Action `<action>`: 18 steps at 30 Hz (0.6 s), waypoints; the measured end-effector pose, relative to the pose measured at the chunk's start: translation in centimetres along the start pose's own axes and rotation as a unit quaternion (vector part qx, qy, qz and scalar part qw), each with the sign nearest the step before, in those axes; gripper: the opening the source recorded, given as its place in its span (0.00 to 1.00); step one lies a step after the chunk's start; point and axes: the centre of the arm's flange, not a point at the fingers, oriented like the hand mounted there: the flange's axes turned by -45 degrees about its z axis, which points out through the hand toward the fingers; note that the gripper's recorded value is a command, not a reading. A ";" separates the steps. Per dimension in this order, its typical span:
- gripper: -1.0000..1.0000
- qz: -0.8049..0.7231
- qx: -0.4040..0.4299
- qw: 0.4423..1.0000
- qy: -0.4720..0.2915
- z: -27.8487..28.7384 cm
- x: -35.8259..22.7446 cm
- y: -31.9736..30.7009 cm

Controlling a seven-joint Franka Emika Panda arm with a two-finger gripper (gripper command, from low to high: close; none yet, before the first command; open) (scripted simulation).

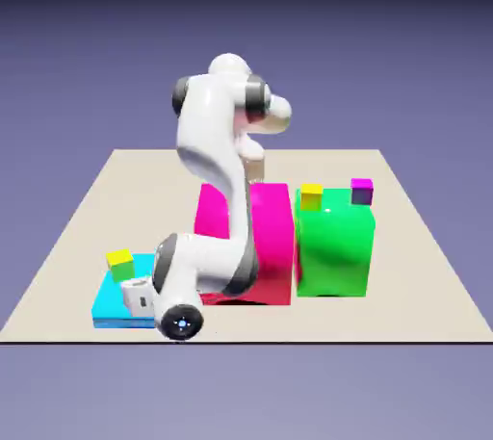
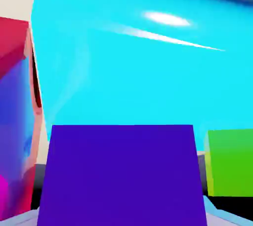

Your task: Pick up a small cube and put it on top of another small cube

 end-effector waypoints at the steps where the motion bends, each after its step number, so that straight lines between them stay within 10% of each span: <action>1: 0.00 0.010 0.020 1.000 0.007 0.4 -1.0 1.7; 15: 0.00 0.069 0.137 0.986 0.062 8.1 -5.6 10.3; 16: 1.00 0.069 0.137 0.986 0.062 8.6 -5.4 10.1; 18: 1.00 0.069 0.137 0.986 0.062 8.6 -5.4 10.1</action>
